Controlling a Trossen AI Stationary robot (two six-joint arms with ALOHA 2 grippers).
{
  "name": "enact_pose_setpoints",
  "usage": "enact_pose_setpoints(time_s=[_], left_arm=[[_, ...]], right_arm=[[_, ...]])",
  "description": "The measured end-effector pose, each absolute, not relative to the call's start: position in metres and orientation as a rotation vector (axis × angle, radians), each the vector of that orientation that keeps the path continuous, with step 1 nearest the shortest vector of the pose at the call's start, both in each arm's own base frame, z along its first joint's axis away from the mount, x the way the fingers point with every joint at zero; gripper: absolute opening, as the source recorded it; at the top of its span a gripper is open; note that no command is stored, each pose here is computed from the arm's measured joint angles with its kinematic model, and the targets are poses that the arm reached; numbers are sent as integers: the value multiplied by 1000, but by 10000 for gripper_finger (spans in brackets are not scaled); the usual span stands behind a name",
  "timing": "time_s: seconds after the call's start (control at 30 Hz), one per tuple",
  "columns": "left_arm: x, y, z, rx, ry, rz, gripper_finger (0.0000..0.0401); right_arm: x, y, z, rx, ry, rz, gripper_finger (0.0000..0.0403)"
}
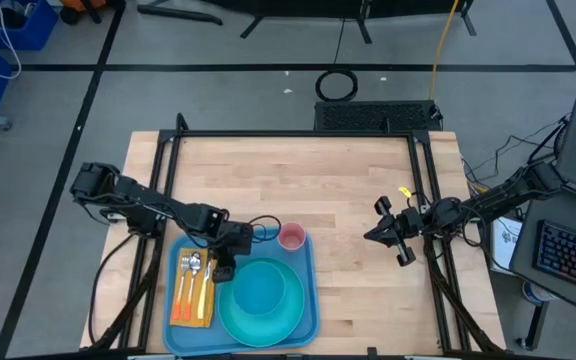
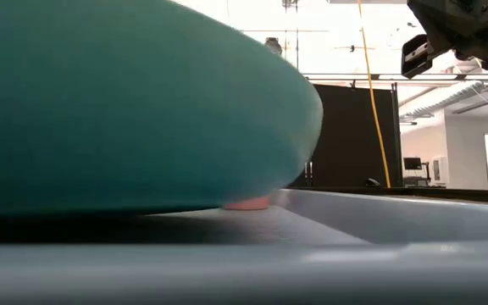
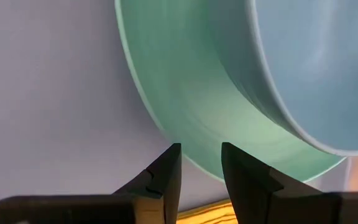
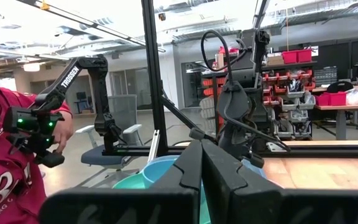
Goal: Set up tray
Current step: Adjust the green plate on the blue tray
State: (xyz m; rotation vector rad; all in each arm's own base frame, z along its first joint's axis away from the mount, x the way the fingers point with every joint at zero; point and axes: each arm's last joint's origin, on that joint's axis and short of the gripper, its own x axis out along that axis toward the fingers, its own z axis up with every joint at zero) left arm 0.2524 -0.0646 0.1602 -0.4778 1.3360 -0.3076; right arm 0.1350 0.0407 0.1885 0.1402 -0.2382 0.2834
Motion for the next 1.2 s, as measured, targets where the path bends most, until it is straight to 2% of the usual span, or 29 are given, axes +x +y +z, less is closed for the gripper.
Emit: enact_pose_setpoints(time_s=[0.5,1.2], left_arm=[[251,-67,171,-524,1290,-353,120],[255,-74,160,-503,1314,-332,120]], right_arm=[[135,41,189,141,-239,283,0],[135,41,189,141,-239,283,0]])
